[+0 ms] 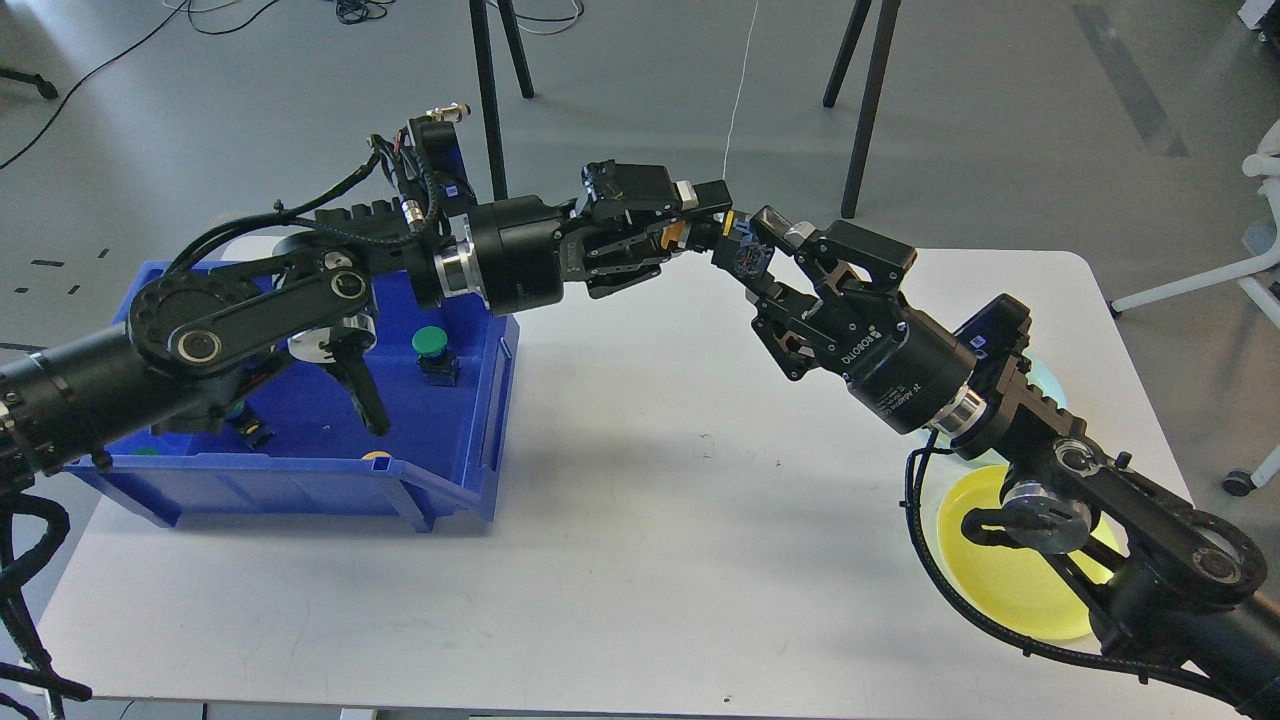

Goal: Pass button and place on color plate
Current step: 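Release the button from the left gripper and pull the right gripper away, then lower the button onto the yellow plate and open the right gripper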

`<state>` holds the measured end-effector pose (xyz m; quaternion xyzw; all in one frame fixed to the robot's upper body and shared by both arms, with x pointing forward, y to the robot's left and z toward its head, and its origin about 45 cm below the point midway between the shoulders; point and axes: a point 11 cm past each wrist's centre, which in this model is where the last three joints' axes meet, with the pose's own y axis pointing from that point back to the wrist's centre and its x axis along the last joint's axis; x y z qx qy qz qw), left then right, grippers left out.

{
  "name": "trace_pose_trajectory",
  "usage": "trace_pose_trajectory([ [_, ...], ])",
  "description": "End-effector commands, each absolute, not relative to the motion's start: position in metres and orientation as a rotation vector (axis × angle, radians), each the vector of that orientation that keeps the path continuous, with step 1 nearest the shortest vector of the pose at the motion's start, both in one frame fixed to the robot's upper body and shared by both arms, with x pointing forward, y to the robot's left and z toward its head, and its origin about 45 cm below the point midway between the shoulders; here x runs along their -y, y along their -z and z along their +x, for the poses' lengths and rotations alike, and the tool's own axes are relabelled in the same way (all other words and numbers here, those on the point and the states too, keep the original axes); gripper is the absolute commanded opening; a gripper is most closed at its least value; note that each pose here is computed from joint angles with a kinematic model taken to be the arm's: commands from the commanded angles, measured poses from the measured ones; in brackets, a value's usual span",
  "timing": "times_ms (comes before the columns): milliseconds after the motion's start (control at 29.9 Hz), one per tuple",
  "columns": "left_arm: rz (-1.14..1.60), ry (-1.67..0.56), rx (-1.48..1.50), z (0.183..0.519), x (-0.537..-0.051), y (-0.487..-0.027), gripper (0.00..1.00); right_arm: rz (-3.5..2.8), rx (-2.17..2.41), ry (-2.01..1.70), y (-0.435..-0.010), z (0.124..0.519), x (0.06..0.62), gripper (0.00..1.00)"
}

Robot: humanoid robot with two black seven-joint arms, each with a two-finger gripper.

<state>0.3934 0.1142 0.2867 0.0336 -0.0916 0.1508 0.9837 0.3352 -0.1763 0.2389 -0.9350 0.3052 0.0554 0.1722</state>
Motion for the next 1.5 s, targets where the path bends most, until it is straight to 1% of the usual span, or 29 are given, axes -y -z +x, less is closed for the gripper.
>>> trace_pose_trajectory([
  [0,0.062,-0.296,0.179,0.392,-0.110,-0.286,0.61,-2.661,-0.862,-0.166,-0.236,0.334,0.175,0.04],
  [33,0.061,-0.297,0.180,0.392,-0.110,-0.286,0.66,-2.663,-0.862,-0.167,-0.236,0.334,0.174,0.04],
  [100,0.057,-0.296,0.177,0.392,-0.109,-0.286,0.85,-2.664,-0.861,-0.168,-0.236,0.334,0.174,0.03],
  [234,0.056,-0.296,0.176,0.392,-0.109,-0.287,0.89,-2.667,-0.868,-0.162,-0.236,0.334,0.177,0.03],
  [368,0.053,-0.298,0.174,0.392,-0.109,-0.287,0.95,-2.668,-0.914,-0.141,-0.238,0.335,0.196,0.03],
  [468,0.034,-0.326,0.154,0.397,-0.112,-0.289,0.95,-2.646,-0.982,-0.082,-0.250,0.335,0.226,0.03],
  [568,0.016,-0.386,0.123,0.410,-0.119,-0.288,0.95,-2.575,-1.120,-0.067,-0.250,0.323,0.267,0.03],
  [635,0.014,-0.396,0.122,0.413,-0.119,-0.288,0.96,-2.544,-1.228,-0.068,-0.244,0.310,0.296,0.03],
  [736,0.025,-0.409,0.132,0.416,-0.126,-0.289,0.99,-2.538,-1.385,-0.086,-0.232,0.282,0.339,0.03],
  [903,0.091,-0.487,0.171,0.430,-0.167,-0.291,1.00,-2.580,-1.702,-0.192,-0.197,0.214,0.394,0.03],
  [970,0.136,-0.490,0.208,0.430,-0.179,-0.290,1.00,-2.617,-1.850,-0.151,-0.185,0.190,0.406,0.03],
  [1070,0.264,-0.489,0.308,0.428,-0.215,-0.290,1.00,-2.689,-2.081,-0.058,-0.165,0.158,0.415,0.03],
  [1170,0.429,-0.410,0.447,0.411,-0.243,-0.292,1.00,-2.725,-2.256,0.044,-0.151,0.136,0.421,0.03],
  [1271,0.637,-0.379,0.637,0.402,-0.278,-0.284,1.00,-2.674,-2.386,0.096,-0.144,0.130,0.427,0.03],
  [1404,0.920,-0.312,0.772,0.393,-0.333,-0.254,1.00,-2.650,-2.479,0.144,-0.134,0.128,0.430,0.03],
  [1471,1.029,-0.286,0.804,0.393,-0.357,-0.240,1.00,-2.664,-2.468,0.165,-0.129,0.135,0.425,0.03],
])
